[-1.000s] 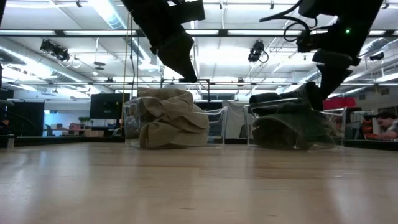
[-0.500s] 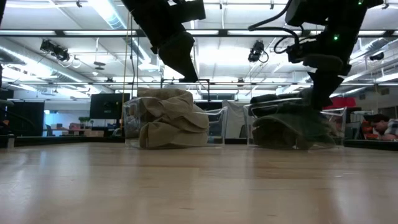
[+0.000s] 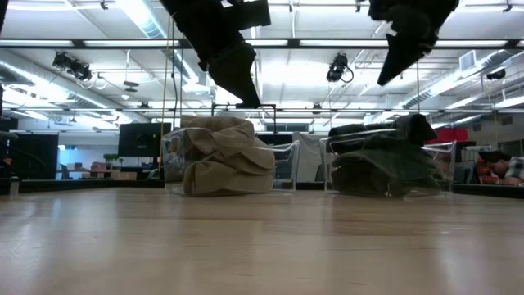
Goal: Pick & Place hat
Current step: Put the black cap into the right transparent bin
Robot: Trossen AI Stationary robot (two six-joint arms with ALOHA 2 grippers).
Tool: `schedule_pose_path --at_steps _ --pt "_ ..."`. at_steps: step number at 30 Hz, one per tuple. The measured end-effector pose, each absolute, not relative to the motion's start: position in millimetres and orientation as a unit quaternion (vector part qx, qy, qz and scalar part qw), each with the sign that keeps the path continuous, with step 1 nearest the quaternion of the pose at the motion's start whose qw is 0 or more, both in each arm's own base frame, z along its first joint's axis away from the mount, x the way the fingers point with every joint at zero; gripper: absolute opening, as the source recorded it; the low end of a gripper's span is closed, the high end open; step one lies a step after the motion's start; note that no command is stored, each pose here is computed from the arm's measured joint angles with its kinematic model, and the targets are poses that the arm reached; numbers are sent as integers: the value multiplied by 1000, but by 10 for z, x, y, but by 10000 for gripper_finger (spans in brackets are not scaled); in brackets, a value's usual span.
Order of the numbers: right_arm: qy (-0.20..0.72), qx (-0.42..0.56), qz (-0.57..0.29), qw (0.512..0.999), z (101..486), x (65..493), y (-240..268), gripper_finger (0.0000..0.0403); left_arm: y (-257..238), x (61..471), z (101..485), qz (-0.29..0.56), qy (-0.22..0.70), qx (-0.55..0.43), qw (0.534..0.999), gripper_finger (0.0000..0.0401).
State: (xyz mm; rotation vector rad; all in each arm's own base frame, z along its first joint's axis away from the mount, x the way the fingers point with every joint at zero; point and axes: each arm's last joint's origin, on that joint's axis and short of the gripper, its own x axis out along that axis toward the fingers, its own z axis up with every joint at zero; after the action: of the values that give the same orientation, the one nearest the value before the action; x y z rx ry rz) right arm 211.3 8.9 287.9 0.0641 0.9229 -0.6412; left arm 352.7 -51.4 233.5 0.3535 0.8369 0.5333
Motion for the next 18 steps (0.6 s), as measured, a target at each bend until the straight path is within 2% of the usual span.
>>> schedule_pose_path --at_steps 3,9,13,18 --pt "431 -2 -381 818 2857 2062 -9 1 -514 3527 2335 255 399 168 865 190" --pt "477 40 -445 757 2436 1964 -219 0 -514 3527 2336 255 399 168 865 190" --pt "519 87 -428 735 2146 1900 -300 0 -514 3527 2335 255 399 168 865 190" --pt "524 113 -412 737 1941 1870 -336 0 -509 3528 2336 255 399 168 865 190"
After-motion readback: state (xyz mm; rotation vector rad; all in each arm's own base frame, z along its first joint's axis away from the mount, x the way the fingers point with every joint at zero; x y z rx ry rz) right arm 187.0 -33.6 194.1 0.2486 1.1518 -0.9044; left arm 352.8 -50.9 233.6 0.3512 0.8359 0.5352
